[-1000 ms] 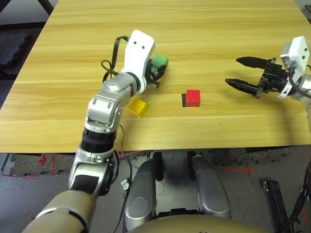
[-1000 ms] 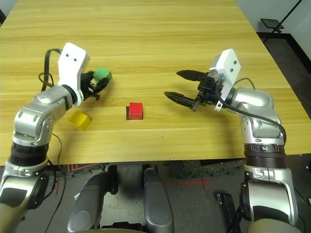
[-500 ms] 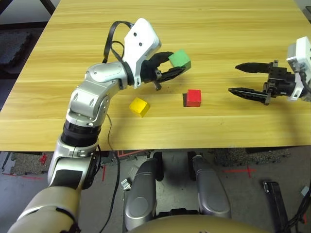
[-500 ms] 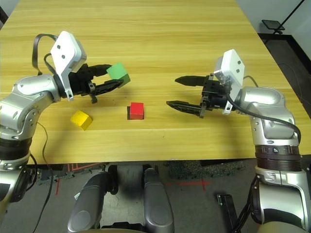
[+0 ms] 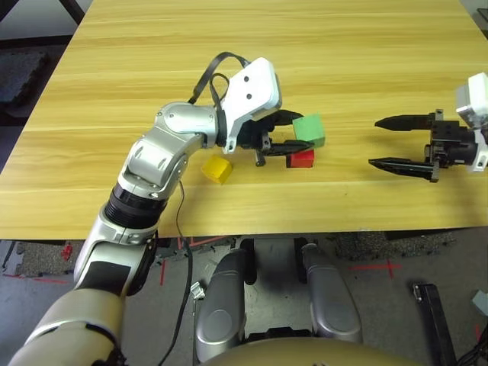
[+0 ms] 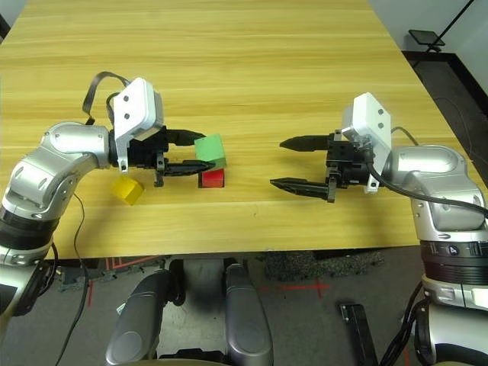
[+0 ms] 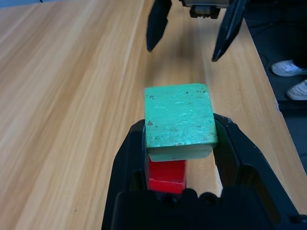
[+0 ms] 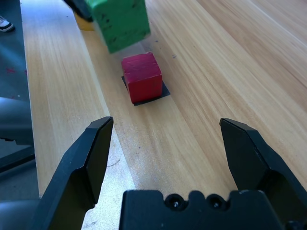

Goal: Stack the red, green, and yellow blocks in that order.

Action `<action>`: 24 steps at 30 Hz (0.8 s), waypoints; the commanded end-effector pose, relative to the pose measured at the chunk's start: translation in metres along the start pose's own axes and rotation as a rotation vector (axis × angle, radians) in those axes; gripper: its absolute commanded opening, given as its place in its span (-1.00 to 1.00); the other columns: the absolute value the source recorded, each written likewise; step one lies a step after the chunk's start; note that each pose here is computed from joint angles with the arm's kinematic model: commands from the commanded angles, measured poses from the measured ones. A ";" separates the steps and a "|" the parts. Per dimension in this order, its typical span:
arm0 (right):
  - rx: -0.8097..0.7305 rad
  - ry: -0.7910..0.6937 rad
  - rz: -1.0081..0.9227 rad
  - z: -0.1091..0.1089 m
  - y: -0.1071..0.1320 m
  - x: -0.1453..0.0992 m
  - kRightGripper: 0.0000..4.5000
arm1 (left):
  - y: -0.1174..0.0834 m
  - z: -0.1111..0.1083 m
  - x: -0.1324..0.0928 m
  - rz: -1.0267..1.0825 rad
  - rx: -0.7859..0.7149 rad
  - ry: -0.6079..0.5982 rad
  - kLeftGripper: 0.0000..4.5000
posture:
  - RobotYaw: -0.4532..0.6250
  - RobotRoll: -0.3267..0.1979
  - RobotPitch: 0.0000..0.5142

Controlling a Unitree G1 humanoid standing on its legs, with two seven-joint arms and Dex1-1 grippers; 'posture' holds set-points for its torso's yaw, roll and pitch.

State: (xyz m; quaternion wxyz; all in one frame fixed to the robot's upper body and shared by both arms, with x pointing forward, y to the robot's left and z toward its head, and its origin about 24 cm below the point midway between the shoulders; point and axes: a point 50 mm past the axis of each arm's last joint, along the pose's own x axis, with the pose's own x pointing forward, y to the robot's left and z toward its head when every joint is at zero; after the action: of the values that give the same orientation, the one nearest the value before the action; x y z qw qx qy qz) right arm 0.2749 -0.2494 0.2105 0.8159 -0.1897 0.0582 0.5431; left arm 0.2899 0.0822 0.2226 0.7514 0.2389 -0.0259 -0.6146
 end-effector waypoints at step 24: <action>-0.024 -0.030 -0.008 0.002 0.008 0.006 1.00 | 0.009 -0.013 0.024 -0.100 0.078 0.039 -0.11 | 0.13 0.50 0.14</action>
State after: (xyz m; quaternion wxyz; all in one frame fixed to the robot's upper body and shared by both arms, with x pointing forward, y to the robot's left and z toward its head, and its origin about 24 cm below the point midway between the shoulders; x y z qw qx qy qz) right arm 0.2731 -0.2416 0.2108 0.8188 -0.1940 0.0386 0.5389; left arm 0.3094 0.0682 0.2138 0.7187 0.2764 -0.0284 -0.6374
